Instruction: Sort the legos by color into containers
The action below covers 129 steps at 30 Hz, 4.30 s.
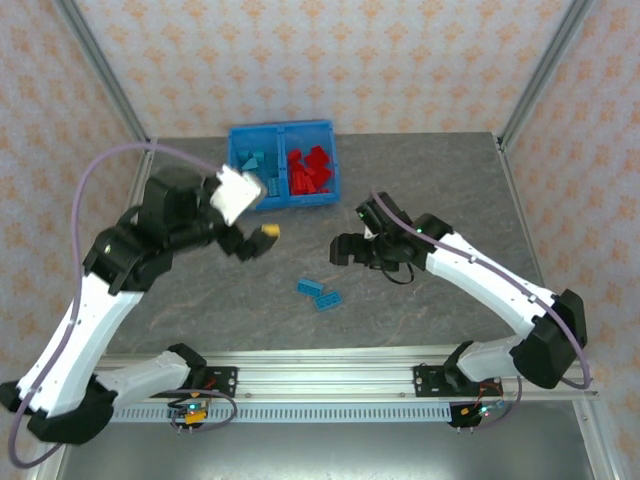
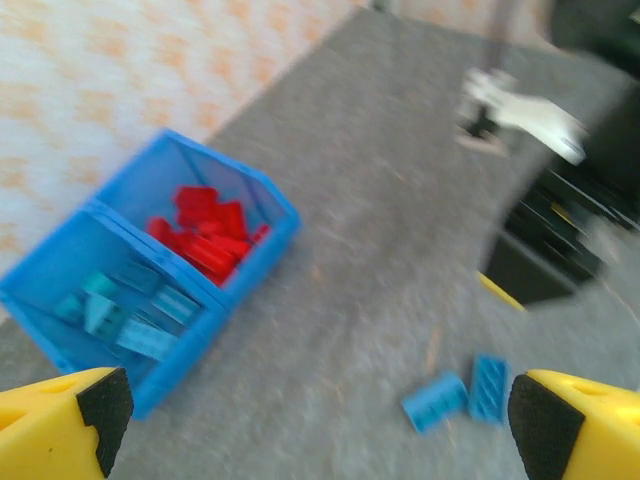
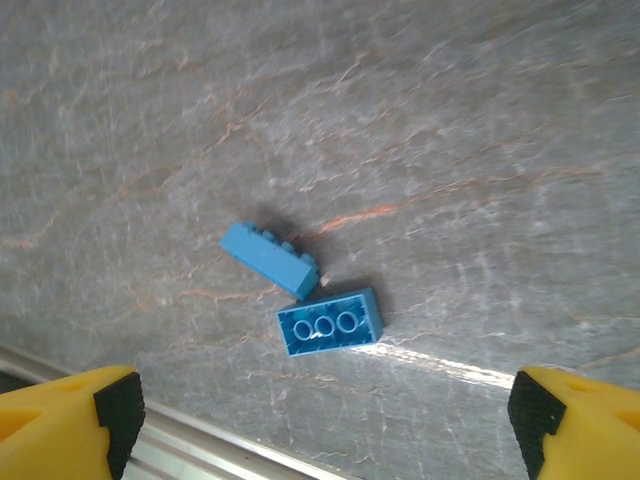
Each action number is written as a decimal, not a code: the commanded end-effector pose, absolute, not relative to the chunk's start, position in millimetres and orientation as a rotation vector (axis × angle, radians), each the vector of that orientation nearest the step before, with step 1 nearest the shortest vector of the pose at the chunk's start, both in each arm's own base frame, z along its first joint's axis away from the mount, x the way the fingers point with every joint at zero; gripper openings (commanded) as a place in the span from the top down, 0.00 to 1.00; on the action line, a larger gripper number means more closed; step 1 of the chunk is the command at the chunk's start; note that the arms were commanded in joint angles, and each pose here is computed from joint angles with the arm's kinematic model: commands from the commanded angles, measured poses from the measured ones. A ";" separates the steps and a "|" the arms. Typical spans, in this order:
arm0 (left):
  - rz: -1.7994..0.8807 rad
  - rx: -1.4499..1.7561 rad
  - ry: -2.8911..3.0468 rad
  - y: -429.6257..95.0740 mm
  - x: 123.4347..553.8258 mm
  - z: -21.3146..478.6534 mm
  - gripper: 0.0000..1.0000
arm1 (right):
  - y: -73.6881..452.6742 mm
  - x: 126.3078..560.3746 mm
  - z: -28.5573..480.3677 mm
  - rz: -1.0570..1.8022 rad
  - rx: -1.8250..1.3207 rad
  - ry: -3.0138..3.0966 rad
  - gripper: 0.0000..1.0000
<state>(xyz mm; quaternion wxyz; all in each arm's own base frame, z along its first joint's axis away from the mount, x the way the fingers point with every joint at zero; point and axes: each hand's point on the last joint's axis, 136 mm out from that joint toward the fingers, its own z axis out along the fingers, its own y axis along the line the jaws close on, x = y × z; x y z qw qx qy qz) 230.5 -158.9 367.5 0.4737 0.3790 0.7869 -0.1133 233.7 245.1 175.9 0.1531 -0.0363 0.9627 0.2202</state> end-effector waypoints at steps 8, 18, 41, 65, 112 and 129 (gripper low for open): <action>-0.373 1.289 1.881 -118.7 94.8 293.9 0.00 | 309.7 230.1 115.8 0.507 -0.776 2.818 0.06; -0.404 1.401 1.823 -117.2 72.6 270.3 0.00 | 343.6 234.4 53.1 0.468 -0.920 2.949 0.14; -0.663 1.490 1.719 -141.0 44.8 254.5 0.00 | 346.6 259.4 53.8 0.450 -0.642 2.876 0.74; -0.245 -0.228 2.246 -38.4 169.7 279.7 0.00 | 496.2 421.2 185.0 0.768 -0.169 2.312 0.74; -0.558 0.396 2.321 -137.3 186.5 245.7 0.01 | 433.8 411.8 306.8 0.889 -0.154 2.185 0.33; -0.552 1.626 1.889 -219.1 150.2 133.8 0.01 | 154.4 168.3 174.7 0.618 0.111 2.461 0.01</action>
